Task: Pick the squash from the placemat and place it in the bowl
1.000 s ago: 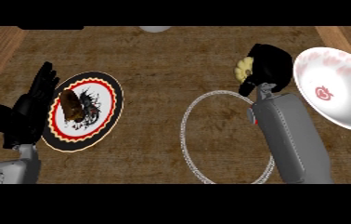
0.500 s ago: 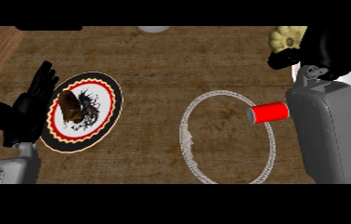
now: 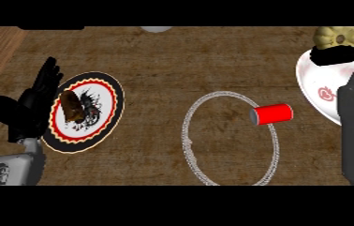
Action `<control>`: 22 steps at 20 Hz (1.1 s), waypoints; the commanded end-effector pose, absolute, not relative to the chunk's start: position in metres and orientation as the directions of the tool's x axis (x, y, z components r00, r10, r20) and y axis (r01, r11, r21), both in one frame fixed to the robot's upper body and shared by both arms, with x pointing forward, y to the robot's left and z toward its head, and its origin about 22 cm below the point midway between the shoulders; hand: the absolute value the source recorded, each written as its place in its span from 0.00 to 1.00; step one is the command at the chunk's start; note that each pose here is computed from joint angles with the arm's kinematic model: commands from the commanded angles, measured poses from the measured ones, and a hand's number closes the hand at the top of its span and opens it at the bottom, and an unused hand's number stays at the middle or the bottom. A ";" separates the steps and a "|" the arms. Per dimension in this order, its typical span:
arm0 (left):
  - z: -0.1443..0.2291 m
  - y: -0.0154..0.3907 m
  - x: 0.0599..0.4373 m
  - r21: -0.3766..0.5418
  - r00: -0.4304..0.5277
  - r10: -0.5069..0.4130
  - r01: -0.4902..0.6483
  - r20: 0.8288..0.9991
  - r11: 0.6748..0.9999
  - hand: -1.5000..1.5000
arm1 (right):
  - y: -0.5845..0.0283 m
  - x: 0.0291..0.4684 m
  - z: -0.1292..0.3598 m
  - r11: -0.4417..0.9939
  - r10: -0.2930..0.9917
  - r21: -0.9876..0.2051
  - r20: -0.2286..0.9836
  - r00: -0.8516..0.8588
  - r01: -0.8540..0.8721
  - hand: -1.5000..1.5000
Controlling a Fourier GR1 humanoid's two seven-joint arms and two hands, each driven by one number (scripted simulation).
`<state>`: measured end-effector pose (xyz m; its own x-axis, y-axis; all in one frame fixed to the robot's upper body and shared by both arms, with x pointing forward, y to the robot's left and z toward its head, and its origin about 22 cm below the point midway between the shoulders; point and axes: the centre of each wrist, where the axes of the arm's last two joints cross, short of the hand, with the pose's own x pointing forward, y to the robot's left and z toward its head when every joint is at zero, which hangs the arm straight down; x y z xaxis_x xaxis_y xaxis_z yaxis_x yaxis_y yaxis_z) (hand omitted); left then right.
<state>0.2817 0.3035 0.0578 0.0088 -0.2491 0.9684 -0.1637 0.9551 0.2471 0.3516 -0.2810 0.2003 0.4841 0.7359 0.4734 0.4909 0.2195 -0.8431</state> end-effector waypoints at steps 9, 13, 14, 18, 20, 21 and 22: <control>0.057 0.300 0.275 0.248 -0.009 -0.251 -0.142 0.968 0.958 0.50 | -0.408 0.373 0.140 0.249 0.696 -0.816 0.525 0.490 0.521 1.00; 0.066 0.302 0.279 0.243 -0.003 -0.247 -0.152 0.969 0.958 0.50 | -0.415 0.382 0.117 0.248 0.704 -0.816 0.523 0.481 0.523 1.00; 0.056 0.305 0.281 0.241 -0.003 -0.244 -0.141 0.970 0.960 0.50 | -0.443 0.372 0.138 0.256 0.700 -0.815 0.527 0.482 0.519 1.00; 0.068 0.297 0.285 0.254 -0.015 -0.259 -0.145 0.966 0.956 0.50 | -0.449 0.364 0.091 0.343 0.540 -0.896 0.433 0.722 0.282 1.00; 0.072 0.298 0.280 0.249 -0.015 -0.253 -0.133 0.967 0.959 0.50 | -0.472 0.356 0.094 0.380 0.531 -0.869 0.486 0.694 0.318 0.00; 0.053 0.297 0.283 0.244 -0.001 -0.246 -0.150 0.969 0.958 0.50 | -0.478 0.353 0.098 0.404 0.561 -0.876 0.464 0.685 0.263 0.00; 0.052 0.296 0.276 0.251 0.003 -0.254 -0.141 0.967 0.958 0.50 | -0.478 0.352 0.093 0.400 0.594 -0.888 0.439 0.674 0.226 0.00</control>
